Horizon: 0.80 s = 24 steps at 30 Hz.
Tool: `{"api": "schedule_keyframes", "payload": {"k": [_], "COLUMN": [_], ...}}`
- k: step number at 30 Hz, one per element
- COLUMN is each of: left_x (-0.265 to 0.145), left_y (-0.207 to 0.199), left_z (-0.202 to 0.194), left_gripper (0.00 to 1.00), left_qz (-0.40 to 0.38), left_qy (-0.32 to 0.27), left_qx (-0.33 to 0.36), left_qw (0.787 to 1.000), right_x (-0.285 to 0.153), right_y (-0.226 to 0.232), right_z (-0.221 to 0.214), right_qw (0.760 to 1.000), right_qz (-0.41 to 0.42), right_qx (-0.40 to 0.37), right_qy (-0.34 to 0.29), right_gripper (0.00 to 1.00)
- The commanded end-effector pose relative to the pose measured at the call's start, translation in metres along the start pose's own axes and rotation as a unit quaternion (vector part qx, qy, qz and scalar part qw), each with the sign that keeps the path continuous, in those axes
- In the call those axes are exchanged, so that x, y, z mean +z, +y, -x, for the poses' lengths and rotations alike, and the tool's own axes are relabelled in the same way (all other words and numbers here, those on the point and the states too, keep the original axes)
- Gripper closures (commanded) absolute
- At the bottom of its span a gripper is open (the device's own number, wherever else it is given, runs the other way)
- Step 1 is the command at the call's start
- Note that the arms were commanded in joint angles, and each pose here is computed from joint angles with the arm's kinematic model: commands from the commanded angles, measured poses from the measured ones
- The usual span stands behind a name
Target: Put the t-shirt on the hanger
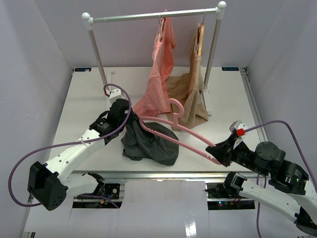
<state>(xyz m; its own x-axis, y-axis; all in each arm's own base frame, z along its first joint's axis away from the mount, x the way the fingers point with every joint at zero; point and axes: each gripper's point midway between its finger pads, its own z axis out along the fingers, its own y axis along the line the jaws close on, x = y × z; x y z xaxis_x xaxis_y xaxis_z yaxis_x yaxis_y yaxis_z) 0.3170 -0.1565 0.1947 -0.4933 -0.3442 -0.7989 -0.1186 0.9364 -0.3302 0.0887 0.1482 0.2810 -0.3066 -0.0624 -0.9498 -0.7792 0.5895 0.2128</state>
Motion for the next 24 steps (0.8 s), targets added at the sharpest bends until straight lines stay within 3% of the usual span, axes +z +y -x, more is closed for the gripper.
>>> {"api": "schedule_keyframes", "payload": {"k": [1, 16, 24], "left_x": [-0.009, -0.006, -0.002], "left_y": [-0.005, -0.005, -0.003], "left_z": [0.017, 0.015, 0.014], "left_gripper": [1.0, 1.0, 1.0], "left_qz": [-0.012, -0.012, -0.003], "left_qy": [-0.02, -0.015, -0.014], "left_qx": [-0.005, 0.0, 0.008], "left_qw": [1.0, 1.0, 1.0], "right_x": [-0.004, 0.011, 0.007], "right_y": [0.004, 0.01, 0.017], "right_z": [0.02, 0.022, 0.045], "right_qw": [1.0, 1.0, 0.999], "right_qz": [0.007, 0.018, 0.031], "right_qx": [-0.009, -0.013, -0.031], "right_qy": [-0.028, -0.02, -0.03], "right_gripper": [0.92, 0.92, 0.92]}}
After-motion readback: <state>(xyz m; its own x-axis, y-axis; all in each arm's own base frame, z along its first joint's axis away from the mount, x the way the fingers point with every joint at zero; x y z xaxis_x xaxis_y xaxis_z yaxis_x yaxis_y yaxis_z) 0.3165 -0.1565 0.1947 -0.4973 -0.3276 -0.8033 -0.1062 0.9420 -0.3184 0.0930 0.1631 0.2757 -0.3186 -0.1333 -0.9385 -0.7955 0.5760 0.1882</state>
